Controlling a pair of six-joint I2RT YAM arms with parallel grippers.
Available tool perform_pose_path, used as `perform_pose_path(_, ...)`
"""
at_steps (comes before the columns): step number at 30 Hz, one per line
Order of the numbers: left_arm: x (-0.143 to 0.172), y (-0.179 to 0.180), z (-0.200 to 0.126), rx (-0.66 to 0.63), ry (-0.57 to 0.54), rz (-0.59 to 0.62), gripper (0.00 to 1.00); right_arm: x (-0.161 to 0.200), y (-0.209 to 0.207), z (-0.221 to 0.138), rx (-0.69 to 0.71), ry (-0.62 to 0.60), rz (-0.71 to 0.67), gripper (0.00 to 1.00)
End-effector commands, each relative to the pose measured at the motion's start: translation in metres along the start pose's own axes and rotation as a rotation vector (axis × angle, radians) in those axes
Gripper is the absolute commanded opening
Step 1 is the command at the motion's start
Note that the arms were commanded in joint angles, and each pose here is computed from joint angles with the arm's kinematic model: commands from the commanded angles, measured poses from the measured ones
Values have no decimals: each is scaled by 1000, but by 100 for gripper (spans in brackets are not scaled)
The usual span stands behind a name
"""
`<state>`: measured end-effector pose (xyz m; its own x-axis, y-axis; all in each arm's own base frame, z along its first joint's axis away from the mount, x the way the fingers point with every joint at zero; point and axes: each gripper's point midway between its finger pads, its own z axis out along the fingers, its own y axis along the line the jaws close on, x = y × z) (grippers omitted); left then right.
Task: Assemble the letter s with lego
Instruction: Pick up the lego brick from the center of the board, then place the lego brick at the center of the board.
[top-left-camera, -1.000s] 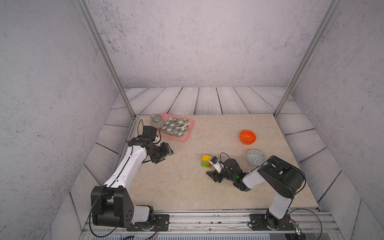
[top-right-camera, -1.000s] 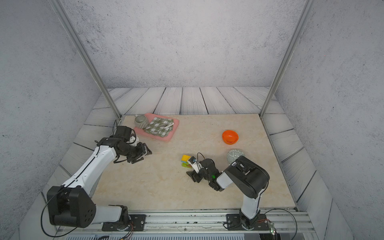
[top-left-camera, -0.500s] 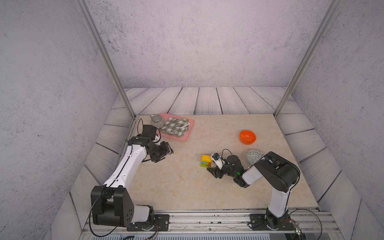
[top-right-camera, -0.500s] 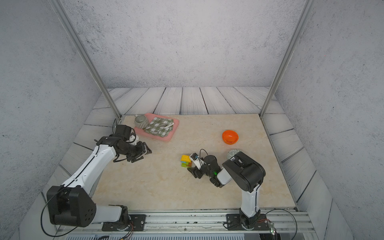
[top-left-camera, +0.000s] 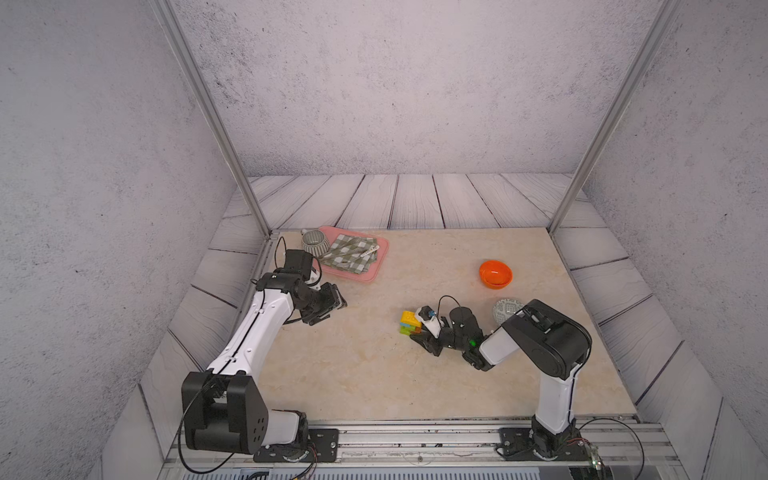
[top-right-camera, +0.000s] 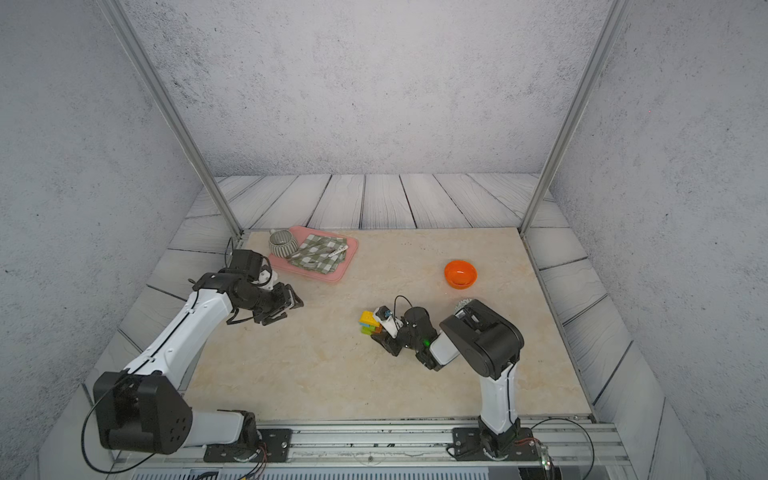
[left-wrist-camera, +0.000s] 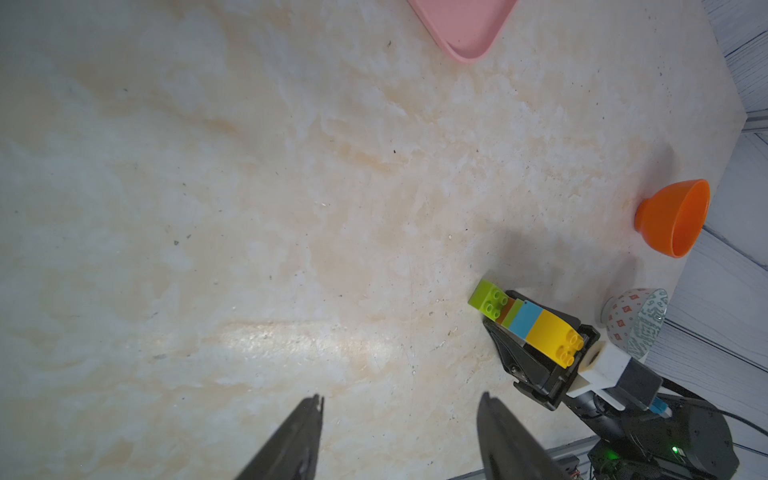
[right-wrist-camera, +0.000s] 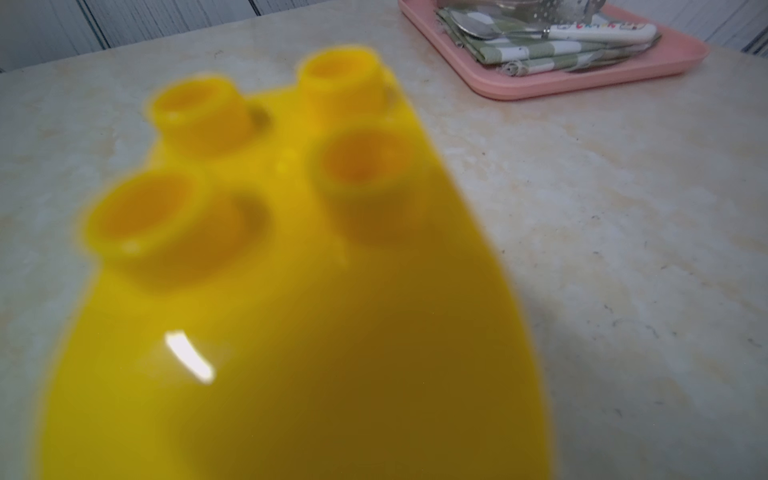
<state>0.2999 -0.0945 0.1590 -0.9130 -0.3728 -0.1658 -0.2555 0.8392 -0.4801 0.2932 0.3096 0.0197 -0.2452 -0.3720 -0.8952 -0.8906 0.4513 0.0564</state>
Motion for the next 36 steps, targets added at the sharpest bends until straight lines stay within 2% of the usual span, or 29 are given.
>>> perform_pose_path(1,-4,1,-2,-11,-2,3,64,7,4,-1,-22,4,31,41)
perform_pose_path(7,-3,1,-3,-11,-3,3,64,-1,10,-7,-44,-15,42,31)
perform_pose_path(11,-3,0,-6,-10,-6,6,64,-24,32,-21,-166,2,94,29)
perform_pose_path(21,-5,-5,-12,10,-23,10,64,-87,86,-76,-440,116,410,33)
perform_pose_path(30,-4,-9,-19,28,-38,15,64,-102,117,-93,-668,274,709,36)
perform_pose_path(36,-3,-11,-23,33,-42,19,64,-87,114,-77,-675,367,852,37)
